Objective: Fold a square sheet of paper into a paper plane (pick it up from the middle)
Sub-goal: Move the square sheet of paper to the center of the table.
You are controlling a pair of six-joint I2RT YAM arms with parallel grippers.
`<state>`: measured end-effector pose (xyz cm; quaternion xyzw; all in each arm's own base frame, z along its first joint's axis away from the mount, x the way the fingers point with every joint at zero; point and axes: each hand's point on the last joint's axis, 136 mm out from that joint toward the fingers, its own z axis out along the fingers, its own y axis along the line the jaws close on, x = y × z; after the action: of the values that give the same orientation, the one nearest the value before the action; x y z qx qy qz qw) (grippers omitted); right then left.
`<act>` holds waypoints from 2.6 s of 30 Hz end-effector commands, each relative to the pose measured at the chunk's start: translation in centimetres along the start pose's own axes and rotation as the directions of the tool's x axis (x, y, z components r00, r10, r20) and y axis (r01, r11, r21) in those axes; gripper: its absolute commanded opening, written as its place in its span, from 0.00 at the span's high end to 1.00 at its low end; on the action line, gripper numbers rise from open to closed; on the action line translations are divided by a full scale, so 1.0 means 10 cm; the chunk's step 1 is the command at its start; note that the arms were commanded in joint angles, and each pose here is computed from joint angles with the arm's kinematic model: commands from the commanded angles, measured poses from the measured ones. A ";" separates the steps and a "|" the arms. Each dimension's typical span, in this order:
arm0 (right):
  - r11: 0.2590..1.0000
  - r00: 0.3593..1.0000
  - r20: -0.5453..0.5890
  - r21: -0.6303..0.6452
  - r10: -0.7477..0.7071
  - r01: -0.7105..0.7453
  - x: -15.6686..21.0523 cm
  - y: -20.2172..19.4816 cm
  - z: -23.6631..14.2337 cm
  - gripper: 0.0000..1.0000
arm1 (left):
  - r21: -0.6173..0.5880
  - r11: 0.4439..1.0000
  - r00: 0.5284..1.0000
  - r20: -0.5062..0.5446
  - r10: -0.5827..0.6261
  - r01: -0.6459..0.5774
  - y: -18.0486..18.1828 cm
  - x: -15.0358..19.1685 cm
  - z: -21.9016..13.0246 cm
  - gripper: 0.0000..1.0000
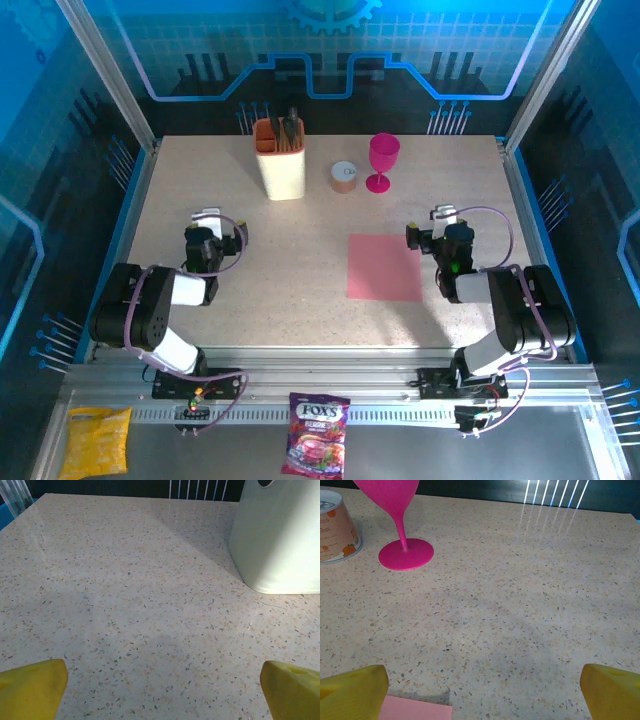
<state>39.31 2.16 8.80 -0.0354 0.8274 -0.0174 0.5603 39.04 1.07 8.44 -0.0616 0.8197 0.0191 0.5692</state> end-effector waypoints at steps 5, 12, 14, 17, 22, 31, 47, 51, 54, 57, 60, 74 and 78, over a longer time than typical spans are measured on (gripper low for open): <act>1.000 0.999 0.043 -0.015 -0.012 0.013 -0.14 0.00 0.03 0.01 | 0.031 0.999 0.999 0.034 -0.026 0.025 -0.04 -0.13 0.03 0.00; 1.000 0.999 0.042 -0.016 -0.011 0.012 -0.14 0.00 0.03 0.01 | 0.031 0.999 0.999 0.034 -0.025 0.024 -0.04 -0.13 0.03 0.00; 1.000 0.999 0.042 -0.015 -0.011 0.012 -0.14 0.00 0.03 0.01 | 0.032 0.999 0.999 0.032 -0.025 0.024 -0.04 -0.12 0.03 0.00; 1.000 0.999 0.043 -0.019 -0.009 0.010 -0.15 0.00 0.03 0.01 | 0.030 0.999 0.999 0.033 -0.025 0.024 -0.04 -0.13 0.03 0.00; 1.000 0.999 0.042 -0.022 -0.005 0.006 -0.15 -0.01 0.03 0.01 | 0.028 0.999 0.999 0.029 -0.025 0.024 -0.04 -0.13 0.04 0.00; 1.000 0.999 0.041 -0.024 -0.005 0.006 -0.14 0.00 0.03 0.01 | 0.026 0.999 0.999 0.032 -0.021 0.021 -0.04 -0.12 0.03 0.00; 0.943 0.951 0.013 0.128 0.309 -0.308 -0.81 -0.35 -0.60 0.01 | -0.028 0.990 0.990 0.031 -0.134 0.135 -0.09 -0.90 -0.48 0.00; 0.836 0.839 -0.063 0.148 0.540 -0.528 -0.79 -0.42 -0.91 0.01 | 0.073 0.973 0.975 -0.063 -0.215 0.219 -0.49 -1.18 -0.79 0.00; 0.839 0.829 -0.146 0.023 0.540 -0.543 -0.84 -0.15 -1.08 0.01 | 0.148 0.966 0.969 -0.160 -0.189 0.213 -0.90 -1.26 -1.05 0.00; 0.828 0.809 -0.220 -0.012 0.545 -0.561 -0.78 0.02 -1.31 0.01 | 0.224 0.954 0.962 -0.228 -0.150 0.202 -1.33 -1.22 -1.28 0.00; 0.791 0.758 -0.278 0.013 0.591 -0.612 -0.68 0.06 -1.53 0.01 | 0.273 0.939 0.948 -0.291 -0.126 0.209 -1.75 -1.08 -1.43 0.00; 0.696 0.587 -0.378 0.310 0.716 -0.648 -0.21 -0.39 -1.61 0.01 | 0.267 0.963 0.852 -0.512 0.111 0.035 -3.43 -0.16 -1.34 0.00; 0.620 0.504 -0.376 0.331 0.778 -0.711 -0.06 -0.49 -1.52 0.01 | 0.275 0.961 0.829 -0.539 0.147 0.008 -3.80 0.00 -1.29 0.00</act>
<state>26.09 -3.39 16.10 0.3578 0.8726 0.1279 0.3070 32.20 -37.21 14.96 0.0472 0.9381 -0.1147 0.3235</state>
